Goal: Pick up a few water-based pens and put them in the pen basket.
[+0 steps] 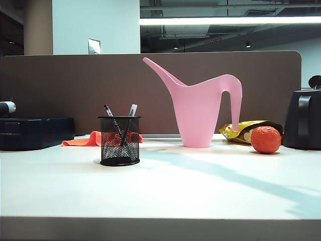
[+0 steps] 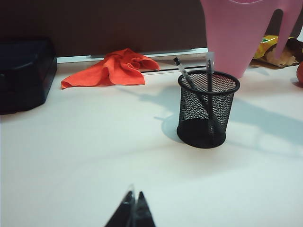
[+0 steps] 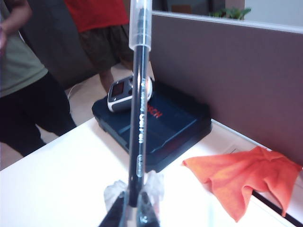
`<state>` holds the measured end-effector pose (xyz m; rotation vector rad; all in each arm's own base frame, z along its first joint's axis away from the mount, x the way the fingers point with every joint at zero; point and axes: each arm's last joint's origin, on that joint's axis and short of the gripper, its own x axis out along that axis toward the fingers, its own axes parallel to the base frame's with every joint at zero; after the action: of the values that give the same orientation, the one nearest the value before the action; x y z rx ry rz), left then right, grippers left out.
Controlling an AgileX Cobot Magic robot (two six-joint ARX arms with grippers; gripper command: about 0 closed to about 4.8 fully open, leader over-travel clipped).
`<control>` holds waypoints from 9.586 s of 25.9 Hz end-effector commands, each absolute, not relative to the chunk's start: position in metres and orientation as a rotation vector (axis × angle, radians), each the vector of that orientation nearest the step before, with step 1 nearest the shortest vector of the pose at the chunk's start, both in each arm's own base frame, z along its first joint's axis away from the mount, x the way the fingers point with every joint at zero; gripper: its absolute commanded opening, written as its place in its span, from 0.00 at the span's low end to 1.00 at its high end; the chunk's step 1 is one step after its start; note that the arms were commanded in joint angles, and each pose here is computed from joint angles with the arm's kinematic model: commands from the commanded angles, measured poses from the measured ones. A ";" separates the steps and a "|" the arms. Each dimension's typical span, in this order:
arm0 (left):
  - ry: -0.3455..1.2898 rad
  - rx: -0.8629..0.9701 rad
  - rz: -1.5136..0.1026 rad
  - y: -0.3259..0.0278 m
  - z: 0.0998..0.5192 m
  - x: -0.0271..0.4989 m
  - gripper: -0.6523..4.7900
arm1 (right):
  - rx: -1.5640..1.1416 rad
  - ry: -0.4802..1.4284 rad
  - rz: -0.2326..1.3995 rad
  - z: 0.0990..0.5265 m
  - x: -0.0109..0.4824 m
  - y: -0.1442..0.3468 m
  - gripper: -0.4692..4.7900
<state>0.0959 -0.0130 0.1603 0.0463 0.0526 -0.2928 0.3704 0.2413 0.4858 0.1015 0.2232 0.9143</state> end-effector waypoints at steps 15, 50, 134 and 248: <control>0.039 0.045 -0.292 -0.013 0.162 0.096 0.11 | 0.155 0.131 0.962 0.448 0.380 0.255 0.07; 0.039 0.045 -0.293 -0.013 0.162 0.096 0.11 | 0.285 0.330 0.875 0.223 0.347 0.252 0.07; 0.039 0.045 -0.293 -0.013 0.162 0.096 0.11 | 1.002 1.111 0.804 0.260 0.308 0.211 0.22; 0.038 0.044 -0.293 -0.013 0.162 0.096 0.11 | 0.046 0.529 0.710 0.209 0.361 0.273 0.32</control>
<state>0.0959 -0.0130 0.1604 0.0463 0.0522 -0.2932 0.3623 0.2734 0.2108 0.0500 0.5104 0.7136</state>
